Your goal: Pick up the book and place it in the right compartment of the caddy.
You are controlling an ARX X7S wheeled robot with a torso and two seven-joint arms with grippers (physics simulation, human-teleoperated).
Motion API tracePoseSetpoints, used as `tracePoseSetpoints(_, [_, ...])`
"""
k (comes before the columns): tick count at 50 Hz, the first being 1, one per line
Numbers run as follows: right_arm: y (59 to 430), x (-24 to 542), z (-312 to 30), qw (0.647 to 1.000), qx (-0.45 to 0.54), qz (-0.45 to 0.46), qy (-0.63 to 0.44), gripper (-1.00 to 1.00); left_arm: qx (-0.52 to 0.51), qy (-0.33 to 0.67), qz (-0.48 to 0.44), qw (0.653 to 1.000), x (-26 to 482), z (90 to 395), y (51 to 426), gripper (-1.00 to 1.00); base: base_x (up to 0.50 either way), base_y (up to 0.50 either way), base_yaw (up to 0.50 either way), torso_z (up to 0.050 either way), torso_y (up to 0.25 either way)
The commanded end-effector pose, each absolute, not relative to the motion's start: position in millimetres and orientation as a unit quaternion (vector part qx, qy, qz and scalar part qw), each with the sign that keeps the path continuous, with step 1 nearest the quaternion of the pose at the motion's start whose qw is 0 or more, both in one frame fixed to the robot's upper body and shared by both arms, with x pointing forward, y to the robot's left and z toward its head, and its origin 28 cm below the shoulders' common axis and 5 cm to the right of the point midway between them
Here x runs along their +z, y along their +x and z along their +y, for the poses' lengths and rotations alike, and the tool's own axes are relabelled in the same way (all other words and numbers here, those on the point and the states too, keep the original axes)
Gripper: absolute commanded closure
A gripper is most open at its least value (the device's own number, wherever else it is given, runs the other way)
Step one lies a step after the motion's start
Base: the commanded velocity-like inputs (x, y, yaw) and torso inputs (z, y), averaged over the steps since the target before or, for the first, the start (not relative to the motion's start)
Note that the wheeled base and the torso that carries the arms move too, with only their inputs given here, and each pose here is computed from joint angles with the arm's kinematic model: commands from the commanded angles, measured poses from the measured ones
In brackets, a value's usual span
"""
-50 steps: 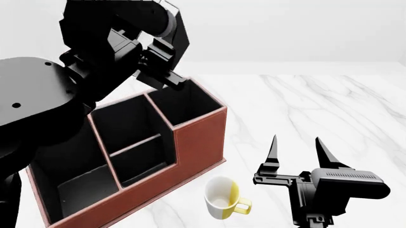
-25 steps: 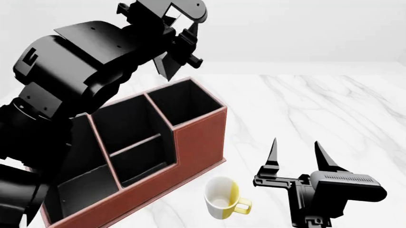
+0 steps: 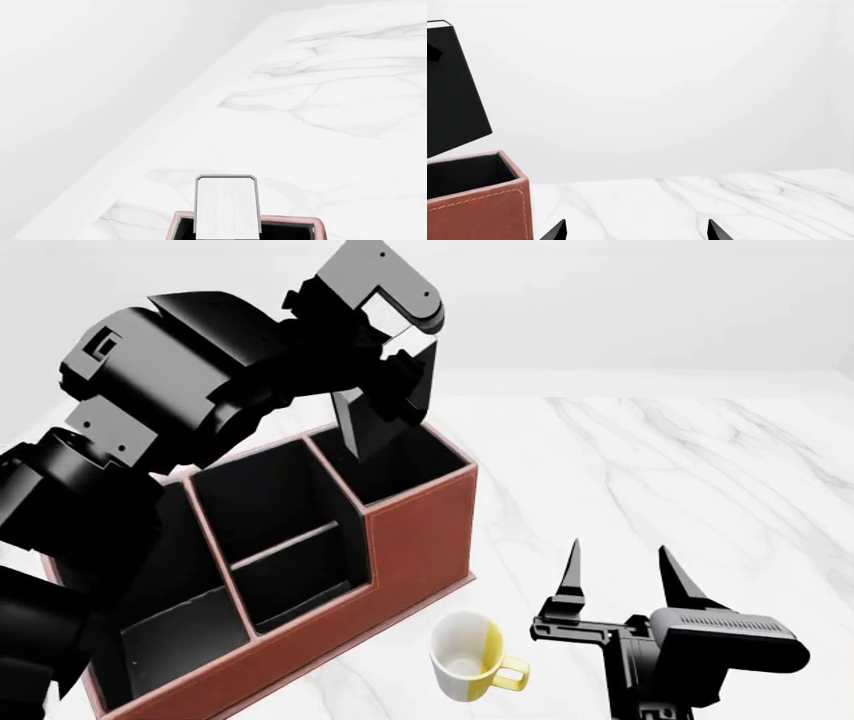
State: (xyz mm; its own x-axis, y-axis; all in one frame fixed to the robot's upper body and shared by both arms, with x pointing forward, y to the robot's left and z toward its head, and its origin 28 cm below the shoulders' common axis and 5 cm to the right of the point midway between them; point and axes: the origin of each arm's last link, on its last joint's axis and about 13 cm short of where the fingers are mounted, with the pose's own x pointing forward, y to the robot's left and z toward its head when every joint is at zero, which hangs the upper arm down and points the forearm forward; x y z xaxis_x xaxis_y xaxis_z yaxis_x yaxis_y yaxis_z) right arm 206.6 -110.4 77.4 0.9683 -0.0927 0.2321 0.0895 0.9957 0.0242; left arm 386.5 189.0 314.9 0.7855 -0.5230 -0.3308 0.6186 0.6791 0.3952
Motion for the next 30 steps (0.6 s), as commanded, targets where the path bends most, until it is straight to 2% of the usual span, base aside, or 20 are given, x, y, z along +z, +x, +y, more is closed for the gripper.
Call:
tracePoseSetpoints(1, [205, 75, -112, 0.992, -0.048, -0.113, 0.005, -1.00, -0.319, 0.263, 0.092, 0.906, 316, 185, 395, 1.00, 0.00, 0.00, 0.00, 0.000, 0.000])
tracePoseSetpoints(30, [200, 74, -110, 0.993, -0.052, -0.105, 0.007, -1.00, -0.349, 0.266, 0.110, 0.892, 275, 181, 408, 1.00, 0.00, 0.00, 0.00, 0.000, 0.001])
